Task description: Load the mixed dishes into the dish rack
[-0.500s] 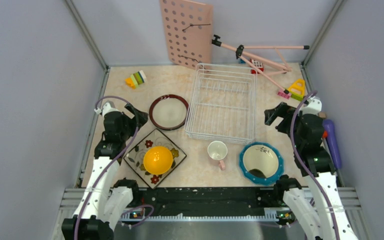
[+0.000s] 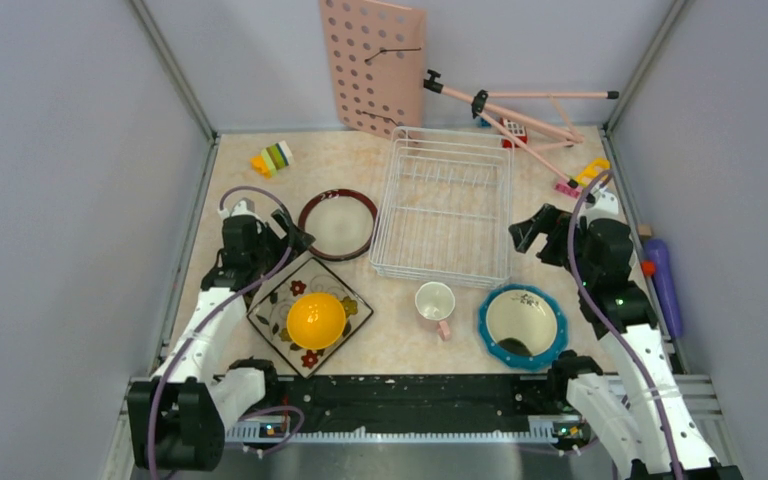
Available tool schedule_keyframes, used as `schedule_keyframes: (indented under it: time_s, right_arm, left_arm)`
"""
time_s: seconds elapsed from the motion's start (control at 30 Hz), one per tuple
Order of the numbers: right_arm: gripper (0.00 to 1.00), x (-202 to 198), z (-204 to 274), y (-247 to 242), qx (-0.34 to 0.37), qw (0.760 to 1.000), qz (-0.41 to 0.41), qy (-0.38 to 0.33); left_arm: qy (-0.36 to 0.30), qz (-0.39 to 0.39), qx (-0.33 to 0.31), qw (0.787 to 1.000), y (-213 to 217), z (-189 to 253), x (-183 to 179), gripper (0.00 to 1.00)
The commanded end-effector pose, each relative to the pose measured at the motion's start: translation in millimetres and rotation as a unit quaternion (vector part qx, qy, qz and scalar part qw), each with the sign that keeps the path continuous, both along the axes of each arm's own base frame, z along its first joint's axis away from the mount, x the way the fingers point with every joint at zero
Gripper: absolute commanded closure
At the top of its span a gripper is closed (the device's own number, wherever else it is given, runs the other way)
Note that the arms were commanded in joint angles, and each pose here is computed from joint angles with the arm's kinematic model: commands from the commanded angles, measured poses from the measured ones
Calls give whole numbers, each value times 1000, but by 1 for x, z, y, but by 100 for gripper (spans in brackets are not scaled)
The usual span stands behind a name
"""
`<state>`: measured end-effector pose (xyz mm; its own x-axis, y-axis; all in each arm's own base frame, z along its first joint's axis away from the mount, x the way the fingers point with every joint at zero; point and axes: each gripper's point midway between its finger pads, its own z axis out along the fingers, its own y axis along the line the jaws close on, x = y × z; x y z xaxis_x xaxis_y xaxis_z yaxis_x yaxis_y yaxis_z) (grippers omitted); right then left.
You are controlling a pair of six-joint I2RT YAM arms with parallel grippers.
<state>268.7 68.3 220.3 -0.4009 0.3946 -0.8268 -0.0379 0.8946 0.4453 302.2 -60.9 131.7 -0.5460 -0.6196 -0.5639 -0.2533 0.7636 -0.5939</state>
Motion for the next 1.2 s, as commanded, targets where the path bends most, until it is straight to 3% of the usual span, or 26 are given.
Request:
schedule_keyframes:
  time_s: [0.0,0.3,0.67,0.83,0.9,1.0,1.03,1.17]
  right_arm:
    - [1,8,21,15,30,999,29,-34]
    - [3,8,31,11,52,997,5,-60]
    - [4,7,23,11,47,998,6,-48]
    - [4,11,21,12,47,998,8,-46]
    - [4,12,21,12,47,998,7,-43]
    - [5,15,23,12,46,998,6,-42]
    - [5,16,24,12,46,998,6,-42]
    - [5,20,25,7,39,998,-6,-42]
  left_arm:
    - [-15,18,8,1000,7,-2,23,14]
    - [28,62,25,997,21,-39,51,40]
    - [97,27,11,995,9,-77,73,41]
    - [111,29,10,993,9,-84,77,50]
    - [113,41,19,993,14,-84,77,61]
    - [114,56,34,991,21,-79,73,95]
    - [112,62,38,991,24,-75,70,100]
    - [88,70,45,993,28,-59,65,100]
